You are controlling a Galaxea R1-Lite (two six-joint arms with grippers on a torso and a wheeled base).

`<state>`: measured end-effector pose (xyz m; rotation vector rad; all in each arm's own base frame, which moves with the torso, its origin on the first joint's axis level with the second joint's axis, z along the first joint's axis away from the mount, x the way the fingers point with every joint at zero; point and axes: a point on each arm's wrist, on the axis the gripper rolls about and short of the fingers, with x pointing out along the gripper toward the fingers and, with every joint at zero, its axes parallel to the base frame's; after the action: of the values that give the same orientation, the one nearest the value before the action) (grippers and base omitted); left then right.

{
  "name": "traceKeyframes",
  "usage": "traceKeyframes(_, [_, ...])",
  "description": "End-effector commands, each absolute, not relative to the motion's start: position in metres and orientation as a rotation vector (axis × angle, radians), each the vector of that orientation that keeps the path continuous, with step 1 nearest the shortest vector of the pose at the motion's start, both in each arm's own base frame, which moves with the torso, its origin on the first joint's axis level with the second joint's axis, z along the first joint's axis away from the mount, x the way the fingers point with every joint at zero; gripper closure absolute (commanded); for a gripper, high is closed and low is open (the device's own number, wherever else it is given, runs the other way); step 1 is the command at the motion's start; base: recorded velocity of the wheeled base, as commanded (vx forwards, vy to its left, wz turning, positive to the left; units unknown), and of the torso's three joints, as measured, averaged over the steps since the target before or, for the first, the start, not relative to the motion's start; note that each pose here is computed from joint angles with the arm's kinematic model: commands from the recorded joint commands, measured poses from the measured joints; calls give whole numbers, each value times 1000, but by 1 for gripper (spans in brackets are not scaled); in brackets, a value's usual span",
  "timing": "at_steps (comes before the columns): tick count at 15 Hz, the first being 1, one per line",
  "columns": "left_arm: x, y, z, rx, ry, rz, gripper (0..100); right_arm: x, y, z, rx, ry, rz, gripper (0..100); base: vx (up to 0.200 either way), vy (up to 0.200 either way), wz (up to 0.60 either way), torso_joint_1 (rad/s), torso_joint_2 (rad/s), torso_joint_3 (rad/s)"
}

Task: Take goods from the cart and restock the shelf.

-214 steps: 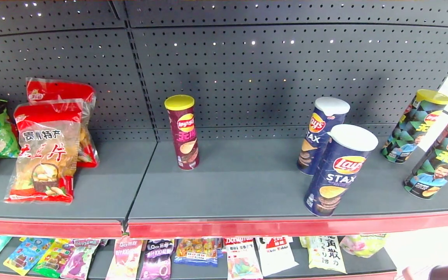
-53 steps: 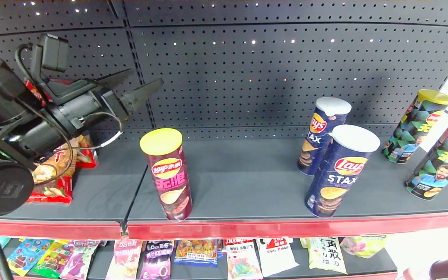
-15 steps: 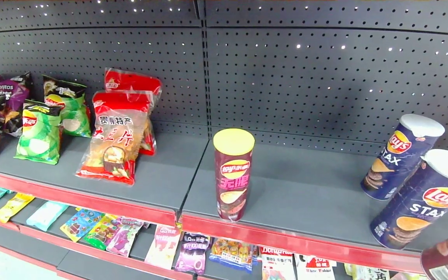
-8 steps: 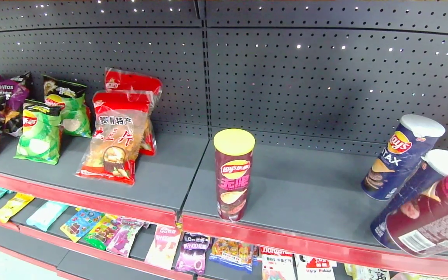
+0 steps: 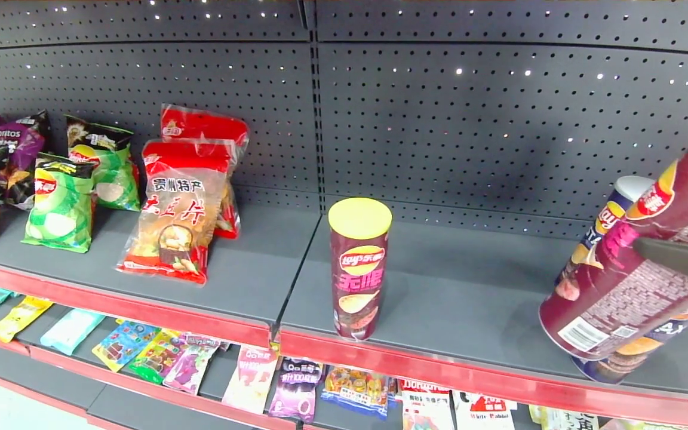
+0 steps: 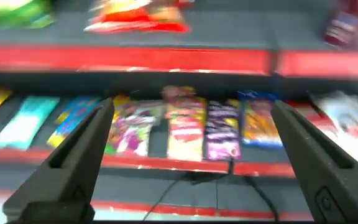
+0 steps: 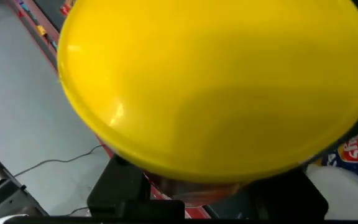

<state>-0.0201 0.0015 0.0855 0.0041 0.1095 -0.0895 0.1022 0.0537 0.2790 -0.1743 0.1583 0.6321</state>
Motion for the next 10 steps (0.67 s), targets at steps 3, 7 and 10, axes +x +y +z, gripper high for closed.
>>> traceKeyframes(3, [-20, 2, 86, 5, 113, -86, 0, 136, 78, 273, -178, 152, 678, 100, 0, 0, 0, 0, 0, 0])
traceKeyframes(7, [-19, 0, 83, 108, 107, -161, 0, 148, 94, 273, -180, 134, 724, 100, 0, 0, 0, 0, 0, 0])
traceKeyframes(10, [-16, 1, 78, 73, 79, -99, 0, 150, 96, 270, -182, 145, 725, 100, 0, 0, 0, 0, 0, 0])
